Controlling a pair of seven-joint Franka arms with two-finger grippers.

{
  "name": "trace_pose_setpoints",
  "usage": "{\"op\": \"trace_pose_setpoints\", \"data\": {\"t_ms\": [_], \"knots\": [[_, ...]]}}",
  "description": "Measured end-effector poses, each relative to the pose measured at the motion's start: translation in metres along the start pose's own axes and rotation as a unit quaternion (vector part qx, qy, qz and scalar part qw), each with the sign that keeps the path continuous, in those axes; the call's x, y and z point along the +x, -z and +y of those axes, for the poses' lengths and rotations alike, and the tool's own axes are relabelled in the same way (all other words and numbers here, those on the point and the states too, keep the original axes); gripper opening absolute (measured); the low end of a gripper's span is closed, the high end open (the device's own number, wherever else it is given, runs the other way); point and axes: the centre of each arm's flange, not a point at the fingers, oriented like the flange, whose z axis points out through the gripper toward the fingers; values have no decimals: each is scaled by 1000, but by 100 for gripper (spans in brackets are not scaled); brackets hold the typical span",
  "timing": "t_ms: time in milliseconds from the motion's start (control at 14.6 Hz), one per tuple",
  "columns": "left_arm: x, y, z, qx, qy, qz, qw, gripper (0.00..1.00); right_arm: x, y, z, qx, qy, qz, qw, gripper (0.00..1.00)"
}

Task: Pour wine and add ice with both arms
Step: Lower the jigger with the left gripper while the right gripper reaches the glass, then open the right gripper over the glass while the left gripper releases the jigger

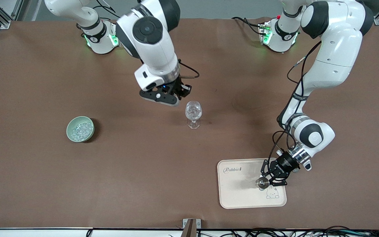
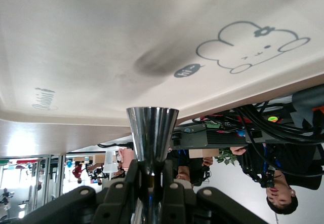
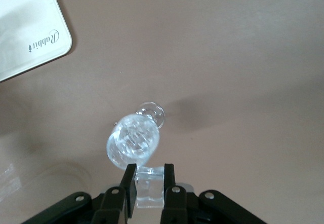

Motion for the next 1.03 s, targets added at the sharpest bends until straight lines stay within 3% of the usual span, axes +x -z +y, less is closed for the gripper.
{"op": "trace_pose_setpoints", "data": {"t_ms": [342, 616, 685, 1027], "knots": [[15, 4, -7, 25, -27, -28, 999, 21, -20, -55, -35, -6, 7, 5, 1000, 25], [32, 9, -15, 17, -22, -54, 998, 21, -12, -66, -35, -15, 4, 20, 1000, 25], [35, 11, -15, 18, -21, -59, 998, 26, -10, -72, -36, -14, 4, 24, 1000, 25], [39, 18, -10, 16, -18, -68, 997, 75, -14, -86, -41, -17, 6, 23, 1000, 25]]}}
